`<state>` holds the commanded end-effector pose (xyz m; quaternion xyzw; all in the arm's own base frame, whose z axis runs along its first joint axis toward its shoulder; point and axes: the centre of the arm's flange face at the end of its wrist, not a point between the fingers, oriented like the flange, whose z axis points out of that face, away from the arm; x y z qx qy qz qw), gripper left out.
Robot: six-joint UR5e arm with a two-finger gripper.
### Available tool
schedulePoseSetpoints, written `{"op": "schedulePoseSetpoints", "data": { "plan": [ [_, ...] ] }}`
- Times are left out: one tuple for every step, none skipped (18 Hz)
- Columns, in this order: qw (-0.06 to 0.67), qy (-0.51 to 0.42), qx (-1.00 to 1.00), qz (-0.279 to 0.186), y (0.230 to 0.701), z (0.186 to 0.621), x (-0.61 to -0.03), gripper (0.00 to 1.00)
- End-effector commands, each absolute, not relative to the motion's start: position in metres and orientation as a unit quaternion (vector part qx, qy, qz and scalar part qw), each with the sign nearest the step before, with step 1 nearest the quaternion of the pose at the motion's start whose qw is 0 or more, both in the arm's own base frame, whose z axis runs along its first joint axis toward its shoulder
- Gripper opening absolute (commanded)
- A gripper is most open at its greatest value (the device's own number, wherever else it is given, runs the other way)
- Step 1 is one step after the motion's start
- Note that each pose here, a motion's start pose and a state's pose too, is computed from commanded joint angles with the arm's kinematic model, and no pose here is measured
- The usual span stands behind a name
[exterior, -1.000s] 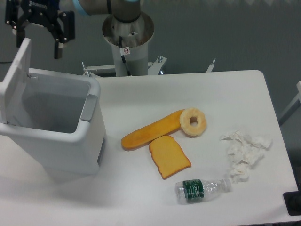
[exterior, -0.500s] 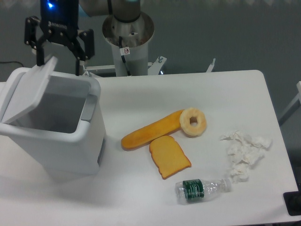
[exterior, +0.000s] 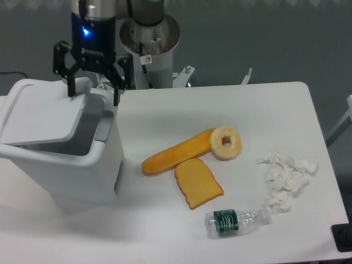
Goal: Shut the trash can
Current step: 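Push the lid forward with the gripper so it swings down shut, then press the gripper down on the closed lid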
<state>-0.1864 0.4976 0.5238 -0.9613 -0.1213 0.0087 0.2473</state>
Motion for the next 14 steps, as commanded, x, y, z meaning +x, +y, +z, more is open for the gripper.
{"op": "schedulePoseSetpoints", "data": {
  "plan": [
    [0.247,-0.121,-0.961,0.009,0.500,0.521,-0.188,1.00],
    [0.245,-0.122,-0.962,0.008,0.503,0.517,-0.190,1.00],
    [0.245,-0.122,-0.962,0.009,0.504,0.516,-0.192,1.00],
    [0.239,-0.125,-0.963,0.014,0.505,0.512,-0.196,1.00],
    [0.237,-0.127,-0.963,0.015,0.505,0.509,-0.199,1.00],
    [0.235,-0.128,-0.963,0.015,0.506,0.507,-0.201,1.00],
    [0.233,-0.130,-0.964,0.014,0.508,0.503,-0.204,1.00],
    [0.231,-0.132,-0.964,0.013,0.509,0.500,-0.208,1.00],
    [0.229,-0.133,-0.964,0.013,0.509,0.499,-0.209,1.00],
    [0.229,-0.133,-0.964,0.013,0.509,0.498,-0.211,1.00],
    [0.228,-0.134,-0.964,0.012,0.510,0.495,-0.212,1.00],
    [0.226,-0.134,-0.965,0.014,0.510,0.495,-0.213,1.00],
    [0.224,-0.135,-0.965,0.014,0.511,0.494,-0.213,1.00],
    [0.223,-0.135,-0.965,0.014,0.510,0.493,-0.213,1.00]
  ]
}}
